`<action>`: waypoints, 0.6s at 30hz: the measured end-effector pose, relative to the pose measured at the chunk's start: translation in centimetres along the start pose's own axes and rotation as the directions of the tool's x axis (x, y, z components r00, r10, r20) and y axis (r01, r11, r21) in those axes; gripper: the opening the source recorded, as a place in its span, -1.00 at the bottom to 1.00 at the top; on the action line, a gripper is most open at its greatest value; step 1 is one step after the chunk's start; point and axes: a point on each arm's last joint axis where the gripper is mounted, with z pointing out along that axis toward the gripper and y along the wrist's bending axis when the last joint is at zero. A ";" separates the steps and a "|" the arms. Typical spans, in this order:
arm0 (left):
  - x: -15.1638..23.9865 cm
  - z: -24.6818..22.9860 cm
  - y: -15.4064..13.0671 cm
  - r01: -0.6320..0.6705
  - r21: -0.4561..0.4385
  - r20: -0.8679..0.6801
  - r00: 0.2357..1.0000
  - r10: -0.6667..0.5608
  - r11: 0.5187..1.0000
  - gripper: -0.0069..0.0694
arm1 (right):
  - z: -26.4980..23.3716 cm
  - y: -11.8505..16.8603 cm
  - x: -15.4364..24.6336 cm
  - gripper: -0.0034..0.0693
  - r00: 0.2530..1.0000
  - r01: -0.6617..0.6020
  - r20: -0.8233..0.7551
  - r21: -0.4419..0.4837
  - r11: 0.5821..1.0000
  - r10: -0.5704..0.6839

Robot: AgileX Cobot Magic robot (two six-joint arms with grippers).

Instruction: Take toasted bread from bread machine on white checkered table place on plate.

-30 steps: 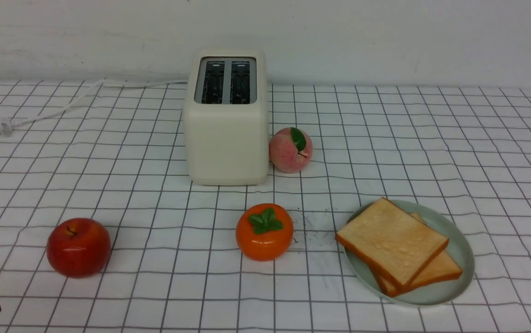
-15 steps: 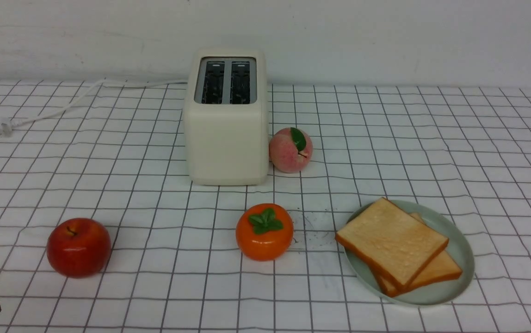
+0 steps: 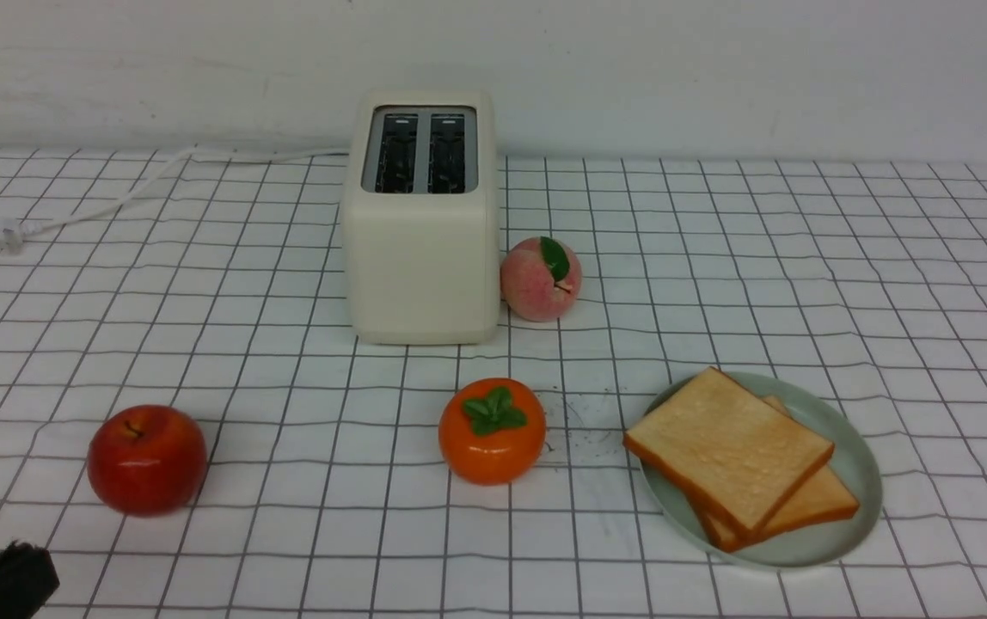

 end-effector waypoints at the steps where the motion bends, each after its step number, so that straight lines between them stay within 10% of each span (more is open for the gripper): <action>1: 0.2 0.1 0.3 0.011 -0.052 0.022 1.000 -0.010 0.999 -0.85 | 0.0 0.0 0.0 -0.87 1.000 0.000 0.000 0.000 1.000 0.000; 10: 3.4 0.4 3.4 0.199 -0.397 0.154 0.977 -0.149 0.896 -0.85 | 0.0 0.0 0.0 -0.85 1.000 0.000 0.000 0.000 1.000 0.000; 18: 7.5 -0.5 3.7 0.200 -0.474 0.034 0.977 -0.210 0.857 -0.85 | 0.0 0.0 0.0 -0.82 1.000 0.001 0.001 0.000 1.000 -0.001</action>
